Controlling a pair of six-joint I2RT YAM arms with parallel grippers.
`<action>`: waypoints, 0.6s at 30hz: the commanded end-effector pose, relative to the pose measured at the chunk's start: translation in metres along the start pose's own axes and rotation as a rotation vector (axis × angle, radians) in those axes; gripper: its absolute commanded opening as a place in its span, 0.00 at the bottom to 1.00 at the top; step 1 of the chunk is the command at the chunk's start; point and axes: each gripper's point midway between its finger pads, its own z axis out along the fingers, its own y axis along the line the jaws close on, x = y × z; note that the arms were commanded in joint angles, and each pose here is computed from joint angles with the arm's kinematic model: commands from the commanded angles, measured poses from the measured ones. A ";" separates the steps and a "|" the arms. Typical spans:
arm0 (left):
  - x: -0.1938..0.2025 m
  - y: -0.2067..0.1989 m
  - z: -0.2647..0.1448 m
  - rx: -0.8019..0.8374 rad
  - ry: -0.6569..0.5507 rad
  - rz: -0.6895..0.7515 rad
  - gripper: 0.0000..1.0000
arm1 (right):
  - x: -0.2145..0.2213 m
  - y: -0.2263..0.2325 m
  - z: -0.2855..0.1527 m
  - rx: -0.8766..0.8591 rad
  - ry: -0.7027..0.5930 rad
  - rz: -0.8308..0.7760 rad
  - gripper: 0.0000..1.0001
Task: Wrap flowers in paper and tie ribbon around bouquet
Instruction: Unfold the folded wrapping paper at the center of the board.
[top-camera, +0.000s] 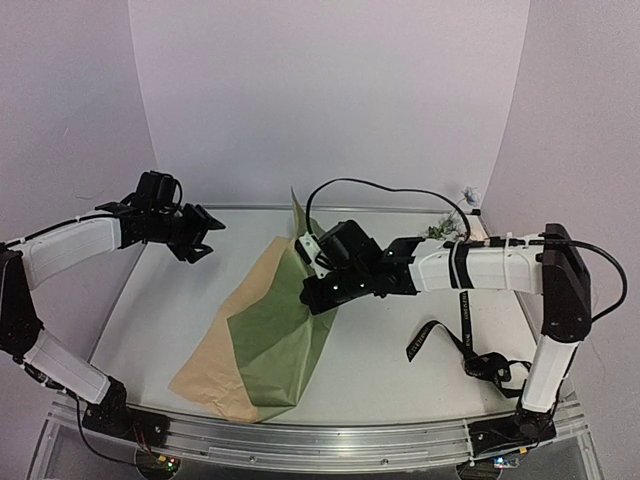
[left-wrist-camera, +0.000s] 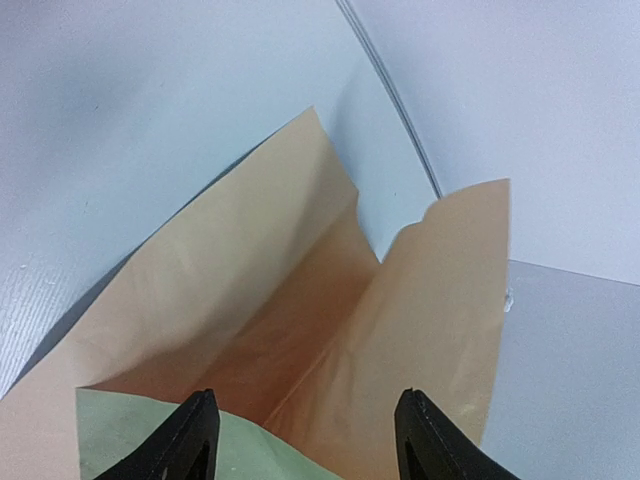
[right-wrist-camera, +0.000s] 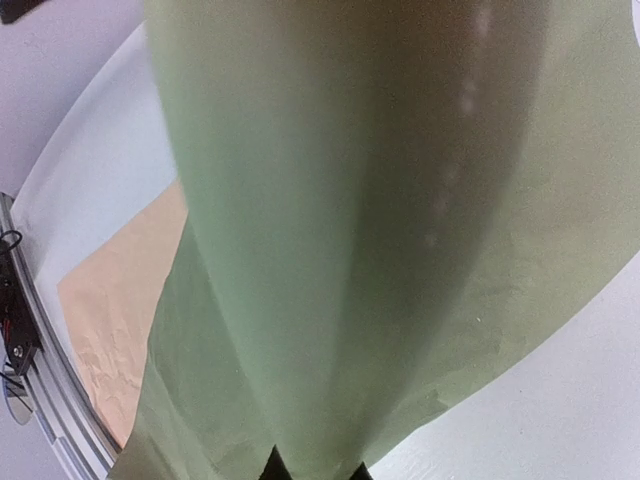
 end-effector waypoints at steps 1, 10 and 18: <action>0.016 0.004 0.022 0.112 0.156 0.041 0.61 | -0.036 0.010 -0.028 -0.033 -0.174 0.003 0.00; 0.034 0.050 0.091 0.036 0.328 0.027 0.62 | -0.037 0.015 -0.028 -0.081 -0.193 0.036 0.00; 0.042 0.125 0.112 -0.166 0.302 -0.099 0.63 | -0.035 0.010 -0.030 -0.066 -0.210 0.059 0.00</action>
